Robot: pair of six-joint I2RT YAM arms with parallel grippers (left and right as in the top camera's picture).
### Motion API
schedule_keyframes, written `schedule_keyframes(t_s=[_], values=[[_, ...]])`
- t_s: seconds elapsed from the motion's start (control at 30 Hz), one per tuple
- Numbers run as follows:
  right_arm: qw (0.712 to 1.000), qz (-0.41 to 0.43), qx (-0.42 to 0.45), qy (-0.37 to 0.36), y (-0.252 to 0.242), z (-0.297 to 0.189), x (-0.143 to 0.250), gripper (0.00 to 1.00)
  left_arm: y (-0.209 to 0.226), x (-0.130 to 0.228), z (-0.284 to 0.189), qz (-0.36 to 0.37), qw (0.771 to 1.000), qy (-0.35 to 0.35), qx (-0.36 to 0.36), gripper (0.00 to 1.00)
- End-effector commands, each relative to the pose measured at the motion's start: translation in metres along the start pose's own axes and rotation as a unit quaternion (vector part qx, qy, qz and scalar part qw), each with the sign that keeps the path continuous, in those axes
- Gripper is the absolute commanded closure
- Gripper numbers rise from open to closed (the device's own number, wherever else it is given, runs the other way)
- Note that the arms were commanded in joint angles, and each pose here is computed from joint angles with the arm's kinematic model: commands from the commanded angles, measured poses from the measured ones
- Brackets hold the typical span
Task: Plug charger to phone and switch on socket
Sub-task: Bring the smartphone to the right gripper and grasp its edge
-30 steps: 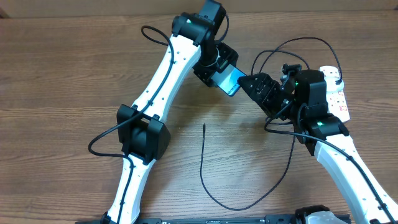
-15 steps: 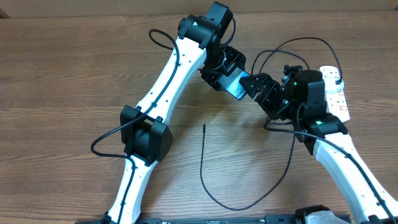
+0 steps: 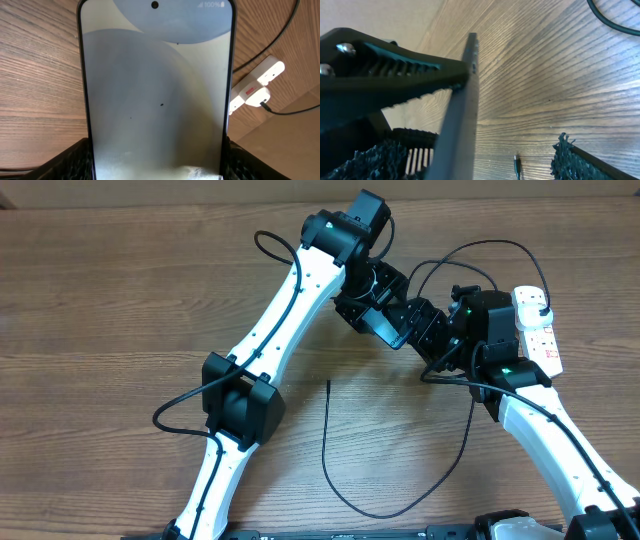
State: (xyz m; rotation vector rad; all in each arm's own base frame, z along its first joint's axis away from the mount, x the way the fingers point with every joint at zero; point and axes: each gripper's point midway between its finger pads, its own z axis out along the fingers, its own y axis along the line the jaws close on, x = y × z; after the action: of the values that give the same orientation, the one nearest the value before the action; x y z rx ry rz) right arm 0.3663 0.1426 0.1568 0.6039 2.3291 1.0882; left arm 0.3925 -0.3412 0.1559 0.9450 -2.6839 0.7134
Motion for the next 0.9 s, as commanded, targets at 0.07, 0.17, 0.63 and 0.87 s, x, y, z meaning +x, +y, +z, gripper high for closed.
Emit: schedule_keyframes(t_s=[0.07, 0.17, 0.63, 0.87], values=[[0.999, -0.028, -0.007, -0.014, 0.010, -0.001, -0.008, 0.00, -0.013, 0.011, -0.027, 0.015, 0.999, -0.021, 0.031, 0.95], [0.999, -0.037, -0.007, -0.014, 0.010, -0.001, -0.008, 0.00, -0.014, 0.014, -0.026, 0.019, 0.999, -0.023, 0.029, 0.96], [0.999, -0.040, -0.007, -0.013, 0.010, 0.000, -0.007, 0.37, -0.014, 0.021, -0.022, 0.025, 0.999, -0.026, 0.024, 0.96], [0.999, -0.039, -0.005, -0.011, 0.010, 0.000, -0.006, 0.52, -0.014, 0.029, -0.016, 0.036, 0.999, -0.035, 0.017, 0.96]])
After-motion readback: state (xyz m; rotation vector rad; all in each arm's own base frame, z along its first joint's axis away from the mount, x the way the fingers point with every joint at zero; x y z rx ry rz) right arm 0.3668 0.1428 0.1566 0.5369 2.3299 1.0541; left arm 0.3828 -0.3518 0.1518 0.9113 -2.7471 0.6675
